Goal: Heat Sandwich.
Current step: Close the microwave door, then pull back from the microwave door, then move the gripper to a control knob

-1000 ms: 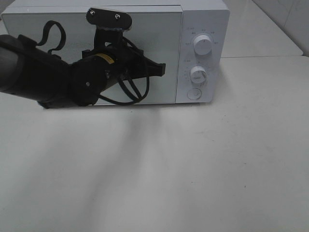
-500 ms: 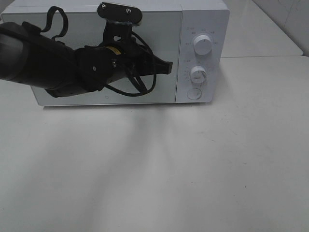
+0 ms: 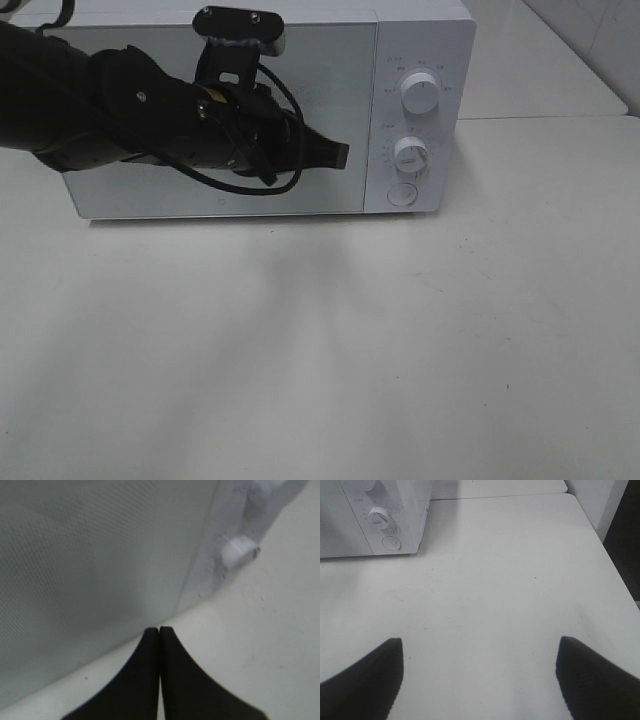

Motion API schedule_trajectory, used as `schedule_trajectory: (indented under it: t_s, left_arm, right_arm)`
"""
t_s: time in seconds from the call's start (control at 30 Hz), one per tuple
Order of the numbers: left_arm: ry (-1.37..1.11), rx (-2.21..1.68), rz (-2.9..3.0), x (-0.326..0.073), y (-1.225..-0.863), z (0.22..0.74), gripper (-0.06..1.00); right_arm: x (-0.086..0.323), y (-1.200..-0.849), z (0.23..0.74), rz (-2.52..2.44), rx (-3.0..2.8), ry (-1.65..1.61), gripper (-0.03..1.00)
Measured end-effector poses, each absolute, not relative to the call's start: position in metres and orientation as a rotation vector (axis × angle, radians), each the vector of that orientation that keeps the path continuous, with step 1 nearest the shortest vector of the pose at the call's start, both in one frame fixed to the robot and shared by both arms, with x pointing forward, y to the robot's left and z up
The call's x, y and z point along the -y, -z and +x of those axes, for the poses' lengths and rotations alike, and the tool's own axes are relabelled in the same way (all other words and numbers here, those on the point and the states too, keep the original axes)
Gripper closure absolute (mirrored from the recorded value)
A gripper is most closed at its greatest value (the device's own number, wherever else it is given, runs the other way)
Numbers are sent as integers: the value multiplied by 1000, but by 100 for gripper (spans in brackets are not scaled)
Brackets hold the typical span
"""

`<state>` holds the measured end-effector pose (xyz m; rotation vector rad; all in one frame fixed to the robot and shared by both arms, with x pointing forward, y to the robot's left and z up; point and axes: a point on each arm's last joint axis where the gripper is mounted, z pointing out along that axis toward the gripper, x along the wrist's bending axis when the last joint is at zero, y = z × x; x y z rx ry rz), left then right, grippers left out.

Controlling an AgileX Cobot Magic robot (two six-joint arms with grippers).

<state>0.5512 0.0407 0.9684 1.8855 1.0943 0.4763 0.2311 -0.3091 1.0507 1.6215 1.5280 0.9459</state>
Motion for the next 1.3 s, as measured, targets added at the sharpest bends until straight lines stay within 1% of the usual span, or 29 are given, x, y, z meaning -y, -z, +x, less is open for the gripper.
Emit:
schedule_trajectory:
  t_s: [0.07, 0.1, 0.17, 0.2, 0.23, 0.27, 0.3, 0.37, 0.4, 0.43, 0.47, 0.53, 0.73, 0.93, 1.0, 1.03, 1.1, 1.17, 1.23, 1.27, 1.3]
  left_arm:
    - [-438, -1093, 1921, -41, -969, 547, 94]
    - [-368, -1078, 1997, -41, -969, 540, 94]
    - [-305, -1066, 2066, -41, -969, 533, 75]
    - [-270, -1061, 2100, -42, -969, 529, 62]
    - [-270, -1061, 2100, -42, -969, 529, 62]
    - [-211, -1062, 2148, -43, -969, 523, 47]
    - [-183, -1061, 2170, -43, -969, 520, 19]
    - [-148, -1053, 2202, -44, -971, 516, 5]
    - [-132, -1047, 2215, -45, -973, 514, 2]
    - [-132, -1047, 2215, -45, -973, 514, 2]
    - [-108, -1029, 2250, -47, -976, 510, -1]
    - [-90, -1002, 2293, -49, -980, 505, -2]
    - [-17, -968, 2455, -62, -989, 489, -2]
    - [-39, -1061, 2508, -77, -995, 488, -2]
    - [-37, -1137, 2512, -88, -996, 492, -2]
    - [-28, -1206, 2521, -100, -997, 497, -2]
    - [-17, -1242, 2529, -108, -997, 499, -2]
    - [23, -1348, 2532, -130, -999, 505, -2]
    - [34, -1379, 2530, -137, -1000, 506, -2]
    - [43, -1415, 2521, -145, -1002, 508, -2]
    - [45, -1481, 2489, -161, -1007, 512, -2]
  right_arm:
    - [309, -1051, 231, 1622, -1528, -946, 21]
    - [309, -1051, 231, 1622, -1528, -946, 21]
    - [309, -1051, 231, 1622, -1528, -946, 21]
    - [309, -1051, 231, 1622, -1528, -946, 21]
    - [309, -1051, 231, 1622, -1528, -946, 21]
    - [309, -1051, 231, 1622, -1528, -946, 21]
    - [309, -1051, 231, 1622, -1528, -946, 21]
    - [309, -1051, 231, 1622, -1528, -946, 21]
    - [309, -1051, 231, 1622, -1528, -946, 21]
    - [309, -1051, 231, 1622, -1528, -946, 21]
    - [309, -1051, 231, 1622, -1528, -946, 21]
    - [309, -1051, 231, 1622, -1528, -946, 21]
    - [309, -1051, 231, 1622, -1528, -946, 21]
    - [309, -1051, 231, 1622, -1528, -946, 21]
    - [309, -1051, 231, 1622, -1528, -946, 21]
    - [309, -1051, 231, 1622, -1528, -946, 21]
    - [309, -1051, 231, 1622, -1528, -946, 21]
    - [309, -1051, 231, 1622, -1528, -946, 21]
    - [309, -1051, 231, 1622, -1528, -946, 21]
    - [309, -1051, 231, 1622, -1528, -946, 21]
    - [309, -1051, 231, 1622, -1528, -946, 21]
